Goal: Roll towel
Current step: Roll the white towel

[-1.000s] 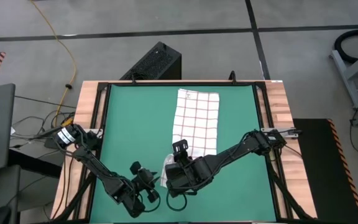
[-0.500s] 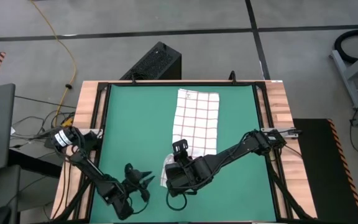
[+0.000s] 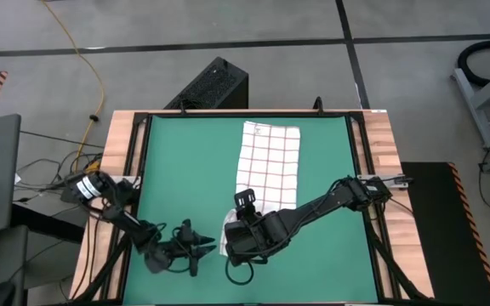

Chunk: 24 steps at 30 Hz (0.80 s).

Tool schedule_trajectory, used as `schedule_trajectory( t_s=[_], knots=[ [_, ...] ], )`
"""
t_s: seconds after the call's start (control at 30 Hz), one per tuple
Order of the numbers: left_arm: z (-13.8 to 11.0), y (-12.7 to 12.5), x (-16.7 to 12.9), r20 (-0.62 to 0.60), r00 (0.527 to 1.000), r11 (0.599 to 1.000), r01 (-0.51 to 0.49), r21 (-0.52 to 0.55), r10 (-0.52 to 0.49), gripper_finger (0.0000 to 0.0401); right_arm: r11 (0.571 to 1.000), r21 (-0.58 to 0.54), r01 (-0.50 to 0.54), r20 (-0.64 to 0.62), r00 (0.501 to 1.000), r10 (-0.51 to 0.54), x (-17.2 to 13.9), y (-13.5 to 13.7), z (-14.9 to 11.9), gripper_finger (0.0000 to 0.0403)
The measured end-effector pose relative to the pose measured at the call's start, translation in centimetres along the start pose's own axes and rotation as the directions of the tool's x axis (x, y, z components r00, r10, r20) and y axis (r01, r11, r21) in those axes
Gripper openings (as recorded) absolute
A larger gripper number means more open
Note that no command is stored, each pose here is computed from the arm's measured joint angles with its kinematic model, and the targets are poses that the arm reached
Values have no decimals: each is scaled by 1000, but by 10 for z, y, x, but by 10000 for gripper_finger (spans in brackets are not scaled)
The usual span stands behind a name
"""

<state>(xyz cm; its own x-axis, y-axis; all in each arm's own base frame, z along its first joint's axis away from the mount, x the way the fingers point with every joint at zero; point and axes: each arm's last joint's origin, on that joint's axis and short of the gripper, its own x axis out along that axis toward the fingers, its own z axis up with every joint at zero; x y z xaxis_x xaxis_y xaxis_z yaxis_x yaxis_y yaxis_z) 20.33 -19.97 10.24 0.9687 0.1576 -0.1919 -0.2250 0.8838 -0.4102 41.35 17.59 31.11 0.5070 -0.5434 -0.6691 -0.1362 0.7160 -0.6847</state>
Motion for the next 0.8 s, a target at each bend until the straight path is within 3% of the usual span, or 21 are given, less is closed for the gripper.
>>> schedule_trajectory(
  t_s=[0.13,0.3,0.5,0.8],
  knots=[
    [4,2,12,-47,998,998,37,45,-35,118,1000,4,-2,-4,1000,2,2,-2,0,8],
    [5,5,18,-104,991,993,89,80,-80,165,1000,-1,-7,-4,1000,7,2,-2,0,8],
    [3,12,21,-107,994,995,14,99,-4,214,1000,-12,-15,-3,1000,15,2,-1,0,8],
    [8,20,32,-125,992,1000,-8,31,11,224,1000,-5,-25,-4,1000,25,4,-4,0,8]
  ],
)
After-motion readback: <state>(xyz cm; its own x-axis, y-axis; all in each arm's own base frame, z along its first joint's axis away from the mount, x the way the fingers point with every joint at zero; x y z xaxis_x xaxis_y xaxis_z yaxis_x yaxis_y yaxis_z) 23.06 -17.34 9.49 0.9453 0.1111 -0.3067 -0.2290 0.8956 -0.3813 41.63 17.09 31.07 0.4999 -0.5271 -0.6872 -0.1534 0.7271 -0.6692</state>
